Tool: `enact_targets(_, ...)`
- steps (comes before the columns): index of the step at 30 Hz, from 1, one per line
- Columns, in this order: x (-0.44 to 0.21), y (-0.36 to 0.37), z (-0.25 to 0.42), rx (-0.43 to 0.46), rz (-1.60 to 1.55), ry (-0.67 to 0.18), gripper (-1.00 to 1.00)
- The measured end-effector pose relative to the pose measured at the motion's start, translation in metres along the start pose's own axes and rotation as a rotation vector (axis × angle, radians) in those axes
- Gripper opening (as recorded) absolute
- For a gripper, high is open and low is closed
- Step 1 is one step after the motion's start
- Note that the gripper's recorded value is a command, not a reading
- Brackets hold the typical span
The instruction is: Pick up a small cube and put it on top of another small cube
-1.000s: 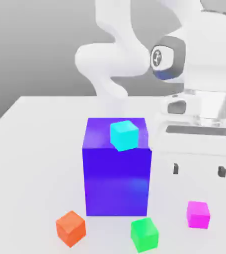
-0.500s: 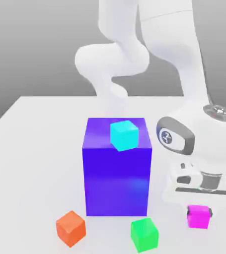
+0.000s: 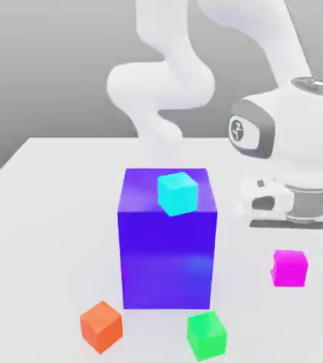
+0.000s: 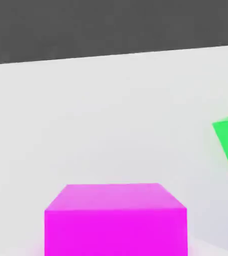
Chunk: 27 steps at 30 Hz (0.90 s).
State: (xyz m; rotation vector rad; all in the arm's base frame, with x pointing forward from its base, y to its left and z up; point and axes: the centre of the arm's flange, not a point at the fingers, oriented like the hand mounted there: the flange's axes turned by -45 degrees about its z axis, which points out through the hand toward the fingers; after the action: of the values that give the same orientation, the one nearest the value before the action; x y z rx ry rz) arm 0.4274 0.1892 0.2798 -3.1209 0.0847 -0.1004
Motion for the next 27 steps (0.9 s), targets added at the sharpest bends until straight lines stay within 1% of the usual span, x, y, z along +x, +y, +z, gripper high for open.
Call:
enact_targets(7,0.010,0.022,-0.070,0.011,-0.090,0.047,-1.00)
enact_targets(14,0.006,0.035,-0.120,0.008,-0.203,0.082,-1.00)
enact_targets(21,-0.001,0.037,-0.141,-0.007,-0.341,0.097,-1.00)
enact_targets(27,-0.003,0.035,-0.135,-0.025,-0.472,0.089,-1.00)
